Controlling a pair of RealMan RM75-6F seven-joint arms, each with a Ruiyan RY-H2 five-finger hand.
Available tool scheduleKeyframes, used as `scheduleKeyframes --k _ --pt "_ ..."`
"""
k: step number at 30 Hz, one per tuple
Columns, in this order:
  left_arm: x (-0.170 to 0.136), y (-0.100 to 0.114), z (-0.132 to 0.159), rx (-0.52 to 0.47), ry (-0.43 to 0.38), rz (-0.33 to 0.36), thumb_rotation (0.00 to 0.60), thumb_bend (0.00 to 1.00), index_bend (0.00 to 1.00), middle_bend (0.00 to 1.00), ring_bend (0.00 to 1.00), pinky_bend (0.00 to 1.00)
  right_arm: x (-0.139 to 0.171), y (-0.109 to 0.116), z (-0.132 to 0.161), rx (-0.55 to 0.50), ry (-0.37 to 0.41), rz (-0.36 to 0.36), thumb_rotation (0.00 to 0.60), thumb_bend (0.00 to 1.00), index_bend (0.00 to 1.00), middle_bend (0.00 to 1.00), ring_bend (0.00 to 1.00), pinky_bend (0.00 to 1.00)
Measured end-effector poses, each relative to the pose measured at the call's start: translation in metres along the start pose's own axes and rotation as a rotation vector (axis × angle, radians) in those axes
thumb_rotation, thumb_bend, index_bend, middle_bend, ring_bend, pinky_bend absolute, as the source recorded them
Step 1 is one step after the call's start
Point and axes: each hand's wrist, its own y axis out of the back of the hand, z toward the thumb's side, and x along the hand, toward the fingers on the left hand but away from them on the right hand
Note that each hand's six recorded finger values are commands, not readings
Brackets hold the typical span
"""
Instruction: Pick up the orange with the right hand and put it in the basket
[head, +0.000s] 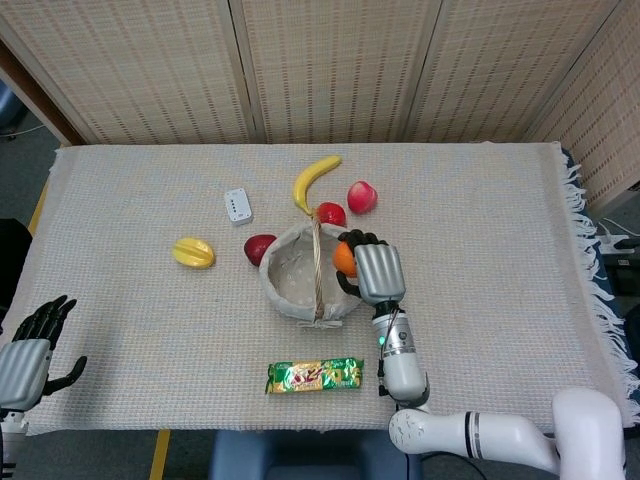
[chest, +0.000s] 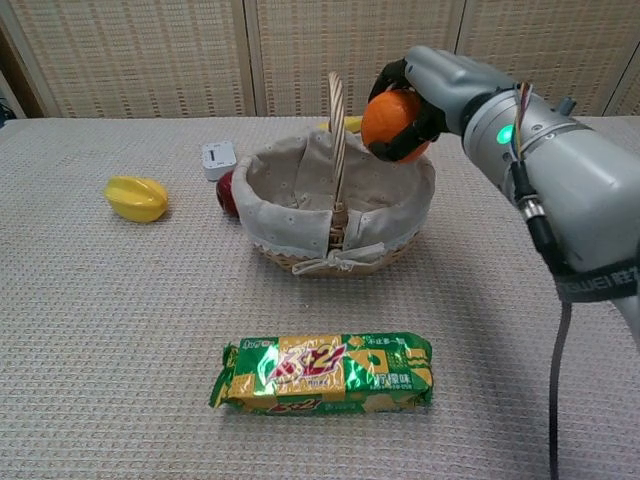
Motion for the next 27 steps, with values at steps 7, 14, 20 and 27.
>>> scheduleKeyframes --k 7,14,20,27 --pt "0.0 0.0 -0.001 -0.003 -0.001 -0.003 0.6 0.33 0.0 0.0 0.0 0.11 0.003 -0.012 0.009 0.011 0.017 0.035 0.6 0.14 0.31 0.0 0.0 0.15" --pt "0.0 0.0 0.001 0.0 -0.006 -0.004 0.6 0.33 0.0 0.0 0.0 0.11 0.003 -0.002 0.004 0.005 0.013 0.009 0.6 0.12 0.35 0.0 0.0 0.12" --pt "0.0 -0.001 0.002 0.003 -0.006 -0.004 0.6 0.33 0.0 0.0 0.0 0.11 0.005 0.004 -0.005 0.005 0.002 0.007 0.6 0.11 0.38 0.0 0.0 0.11" --pt "0.0 0.0 0.0 0.007 -0.002 -0.004 0.6 0.33 0.0 0.0 0.0 0.11 0.014 0.013 -0.014 -0.001 0.008 0.015 0.6 0.11 0.42 0.0 0.0 0.09"
